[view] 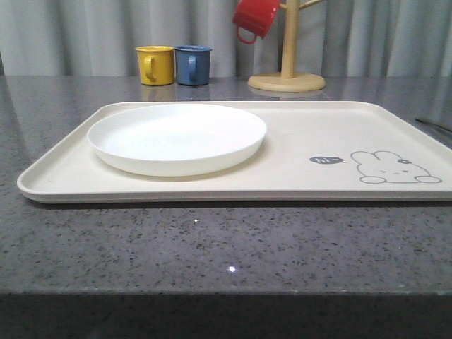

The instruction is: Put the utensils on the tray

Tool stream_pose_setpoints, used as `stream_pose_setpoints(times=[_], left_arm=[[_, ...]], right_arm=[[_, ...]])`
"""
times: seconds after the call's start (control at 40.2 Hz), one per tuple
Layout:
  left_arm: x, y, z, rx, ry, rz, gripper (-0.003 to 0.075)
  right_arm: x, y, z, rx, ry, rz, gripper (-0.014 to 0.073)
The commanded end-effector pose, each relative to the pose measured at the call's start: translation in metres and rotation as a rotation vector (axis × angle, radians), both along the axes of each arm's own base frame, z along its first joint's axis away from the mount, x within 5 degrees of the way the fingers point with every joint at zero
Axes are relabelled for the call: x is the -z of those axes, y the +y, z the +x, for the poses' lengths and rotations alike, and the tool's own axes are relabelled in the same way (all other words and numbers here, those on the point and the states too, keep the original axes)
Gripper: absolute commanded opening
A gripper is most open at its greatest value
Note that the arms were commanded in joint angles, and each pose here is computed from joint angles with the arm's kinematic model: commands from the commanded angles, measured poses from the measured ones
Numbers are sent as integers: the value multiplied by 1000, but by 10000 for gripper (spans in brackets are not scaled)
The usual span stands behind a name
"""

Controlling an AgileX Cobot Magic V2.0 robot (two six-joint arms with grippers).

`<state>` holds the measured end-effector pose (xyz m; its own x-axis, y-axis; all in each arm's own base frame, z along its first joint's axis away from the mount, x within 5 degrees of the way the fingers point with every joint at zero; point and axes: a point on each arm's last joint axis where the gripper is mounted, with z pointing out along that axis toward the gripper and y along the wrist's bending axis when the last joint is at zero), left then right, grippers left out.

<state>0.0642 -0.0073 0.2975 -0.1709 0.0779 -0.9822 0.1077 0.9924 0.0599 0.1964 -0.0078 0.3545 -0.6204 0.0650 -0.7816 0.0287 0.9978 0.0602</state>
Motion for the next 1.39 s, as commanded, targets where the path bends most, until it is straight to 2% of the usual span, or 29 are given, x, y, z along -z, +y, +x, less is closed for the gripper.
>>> stream_pose_setpoints(times=[0.0,0.124,0.373,0.572,0.845,0.944,1.069,1.218,1.367], left_arm=[[-16,0,1,0,-103,-13,-18],[-16,0,1,0,-103,-13,-18],[-16,0,1,0,-103,-13,-18],[-16,0,1,0,-103,-13,-18],[-16,0,1,0,-103,-13,-18],[-16,0,1,0,-103,-13,-18],[-16,0,1,0,-103,-13,-18],[-16,0,1,0,-103,-13,-18],[-16,0,1,0,-103,-13,-18]], right_arm=[[-11,-2,26,-7,25,-1,642],[-1,3,55,-41,134,5,642],[27,13,96,-81,233,7,642],[54,11,116,-75,301,-6,642],[73,11,128,-73,340,-5,632],[79,11,131,-73,359,-4,568],[80,11,131,-73,362,-3,413],[81,11,132,-73,367,-3,268],[82,11,132,-73,368,-3,167]])
